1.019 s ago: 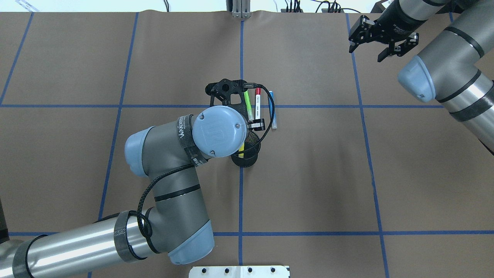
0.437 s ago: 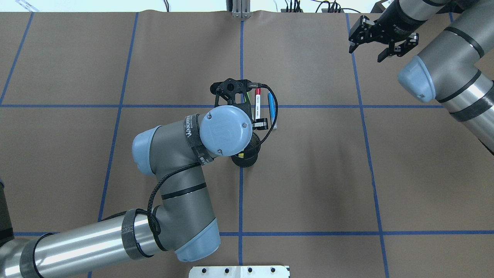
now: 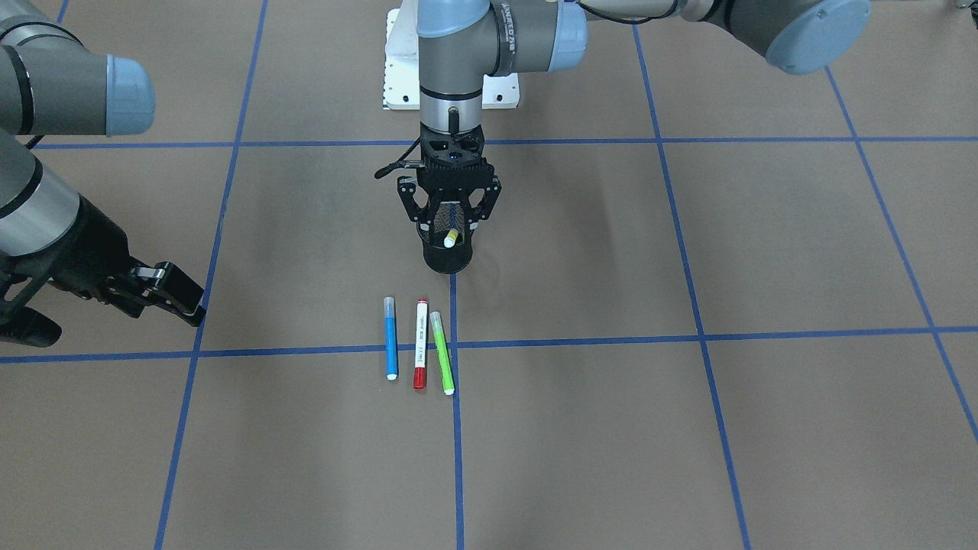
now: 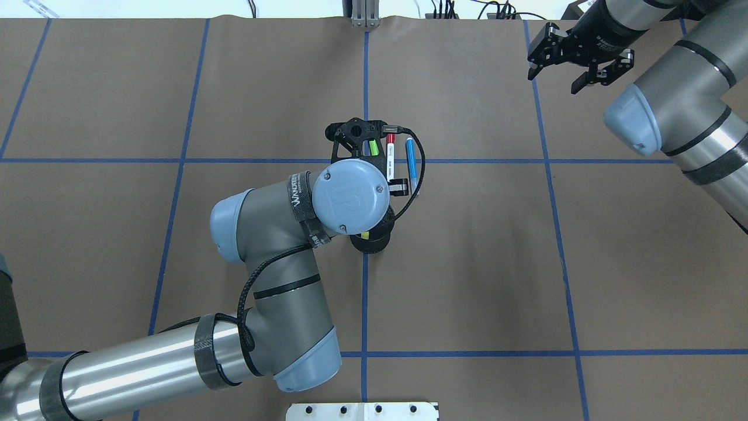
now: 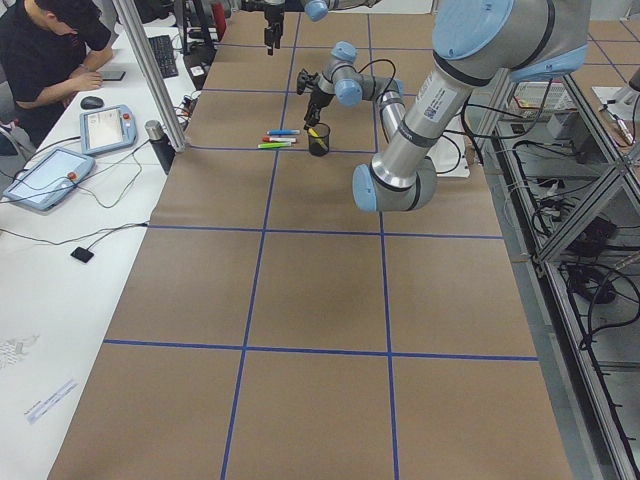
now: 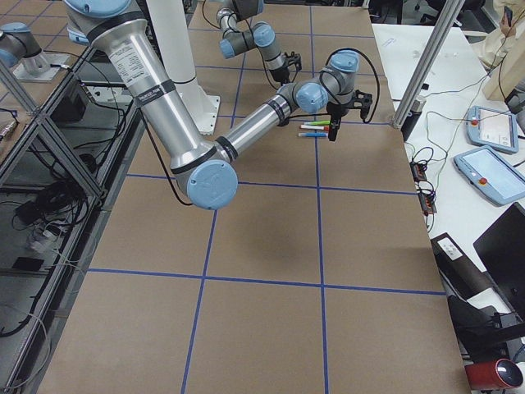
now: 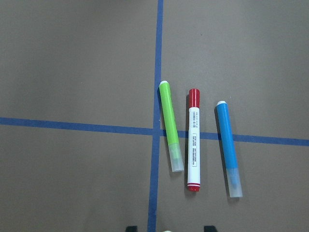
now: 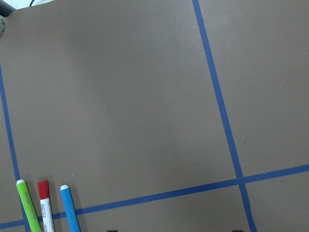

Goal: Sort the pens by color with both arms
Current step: 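Lower the left gripper over the cup toward the yellow marker, then align the left gripper fingers around the yellow marker in the cup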

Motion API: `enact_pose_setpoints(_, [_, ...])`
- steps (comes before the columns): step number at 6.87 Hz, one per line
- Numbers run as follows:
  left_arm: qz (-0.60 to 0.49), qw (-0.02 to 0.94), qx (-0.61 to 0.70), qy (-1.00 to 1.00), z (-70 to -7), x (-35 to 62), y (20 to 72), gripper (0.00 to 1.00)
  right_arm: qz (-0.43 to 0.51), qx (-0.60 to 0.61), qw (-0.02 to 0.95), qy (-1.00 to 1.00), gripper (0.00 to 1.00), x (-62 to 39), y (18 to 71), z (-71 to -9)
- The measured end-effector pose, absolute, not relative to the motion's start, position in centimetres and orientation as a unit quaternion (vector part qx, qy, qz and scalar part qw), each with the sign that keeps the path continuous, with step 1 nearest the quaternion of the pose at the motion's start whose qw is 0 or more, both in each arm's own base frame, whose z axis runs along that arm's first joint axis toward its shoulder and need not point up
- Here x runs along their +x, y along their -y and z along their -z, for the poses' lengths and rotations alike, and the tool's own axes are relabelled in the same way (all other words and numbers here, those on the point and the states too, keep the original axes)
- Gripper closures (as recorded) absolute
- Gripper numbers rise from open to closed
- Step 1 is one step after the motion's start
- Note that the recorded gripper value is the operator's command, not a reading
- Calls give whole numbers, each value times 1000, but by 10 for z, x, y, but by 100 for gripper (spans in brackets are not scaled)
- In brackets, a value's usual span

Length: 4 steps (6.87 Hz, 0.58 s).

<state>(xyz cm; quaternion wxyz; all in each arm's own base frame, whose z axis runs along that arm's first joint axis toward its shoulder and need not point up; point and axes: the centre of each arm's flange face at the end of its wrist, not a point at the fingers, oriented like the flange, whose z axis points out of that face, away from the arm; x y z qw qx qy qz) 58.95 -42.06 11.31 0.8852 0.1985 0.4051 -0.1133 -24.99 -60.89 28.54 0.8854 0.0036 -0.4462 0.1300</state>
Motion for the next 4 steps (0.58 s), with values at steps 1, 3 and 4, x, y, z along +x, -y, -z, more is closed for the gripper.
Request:
enact_pose_setpoints(1, [112,886,201,-401,-115,592,422,47,-130,4,885,447,16,-250,608,-286])
enact_pose_setpoints(3, [110,887,206,-398,-117,593,424,54,-130,3,885,446,16,-250,608,-287])
enact_pose_setpoints(4, [110,887,206,-398,-117,593,424,56,-130,3,885,446,16,-250,607,-287])
